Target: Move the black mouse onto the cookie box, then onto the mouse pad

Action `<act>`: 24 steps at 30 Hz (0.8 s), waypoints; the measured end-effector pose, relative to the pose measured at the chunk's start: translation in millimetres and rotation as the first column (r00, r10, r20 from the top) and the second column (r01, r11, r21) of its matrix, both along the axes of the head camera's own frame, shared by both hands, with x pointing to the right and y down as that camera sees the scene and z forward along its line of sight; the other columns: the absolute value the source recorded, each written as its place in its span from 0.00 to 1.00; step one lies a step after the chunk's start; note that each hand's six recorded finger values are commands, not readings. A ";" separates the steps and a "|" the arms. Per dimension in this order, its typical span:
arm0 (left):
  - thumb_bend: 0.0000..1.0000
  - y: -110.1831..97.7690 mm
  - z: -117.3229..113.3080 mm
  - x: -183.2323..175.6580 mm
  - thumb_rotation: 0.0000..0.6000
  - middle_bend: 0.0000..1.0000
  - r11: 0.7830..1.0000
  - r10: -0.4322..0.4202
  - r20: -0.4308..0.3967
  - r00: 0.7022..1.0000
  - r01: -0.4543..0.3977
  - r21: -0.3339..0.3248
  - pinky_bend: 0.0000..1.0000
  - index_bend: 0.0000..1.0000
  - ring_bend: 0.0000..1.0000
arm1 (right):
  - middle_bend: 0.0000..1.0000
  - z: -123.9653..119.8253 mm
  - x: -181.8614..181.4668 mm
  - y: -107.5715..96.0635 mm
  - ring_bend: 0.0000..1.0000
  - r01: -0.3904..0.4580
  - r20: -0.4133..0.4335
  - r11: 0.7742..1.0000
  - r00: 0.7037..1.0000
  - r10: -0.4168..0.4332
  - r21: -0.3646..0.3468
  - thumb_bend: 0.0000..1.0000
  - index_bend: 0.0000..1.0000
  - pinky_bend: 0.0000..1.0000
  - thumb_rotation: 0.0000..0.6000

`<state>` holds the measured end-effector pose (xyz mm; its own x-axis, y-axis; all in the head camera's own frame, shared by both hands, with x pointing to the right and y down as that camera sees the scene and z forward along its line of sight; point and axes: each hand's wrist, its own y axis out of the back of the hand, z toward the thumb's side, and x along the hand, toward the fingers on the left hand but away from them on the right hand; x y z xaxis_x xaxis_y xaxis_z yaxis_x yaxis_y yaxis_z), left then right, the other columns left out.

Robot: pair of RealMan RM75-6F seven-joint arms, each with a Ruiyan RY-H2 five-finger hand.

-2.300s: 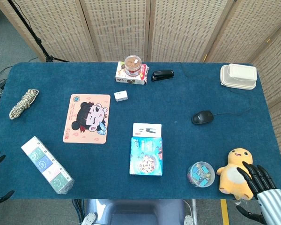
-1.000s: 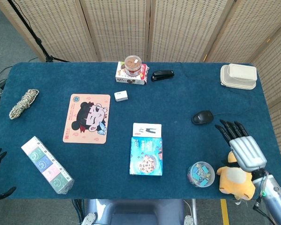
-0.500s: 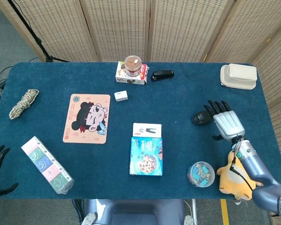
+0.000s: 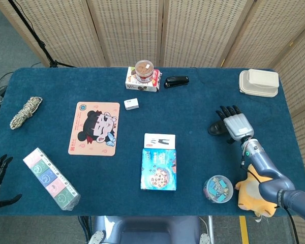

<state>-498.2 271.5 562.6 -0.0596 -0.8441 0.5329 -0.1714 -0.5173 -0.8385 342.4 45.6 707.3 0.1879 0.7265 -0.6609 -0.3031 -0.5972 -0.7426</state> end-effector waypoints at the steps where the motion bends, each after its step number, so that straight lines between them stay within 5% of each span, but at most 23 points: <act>1: 0.09 -0.2 0.3 -0.7 1.00 0.00 1.000 -0.004 0.002 1.000 0.004 0.000 0.00 0.00 0.00 | 0.00 3.7 -0.2 -0.7 0.00 0.001 -0.002 1.000 1.000 -0.001 -0.006 0.00 0.03 0.00 1.00; 14: 0.09 -3.1 5.2 -2.9 1.00 0.00 1.000 -0.023 0.014 1.000 0.023 -0.013 0.00 0.00 0.00 | 0.03 29.7 5.3 -10.2 0.00 -0.032 0.020 0.999 0.999 0.033 -0.040 0.01 0.15 0.08 1.00; 24: 0.09 -4.4 8.5 -3.7 1.00 0.00 0.999 -0.031 0.021 0.999 0.032 -0.021 0.00 0.00 0.00 | 0.12 42.4 1.9 -12.5 0.00 -0.012 0.014 0.999 1.000 0.013 -0.051 0.12 0.23 0.17 1.00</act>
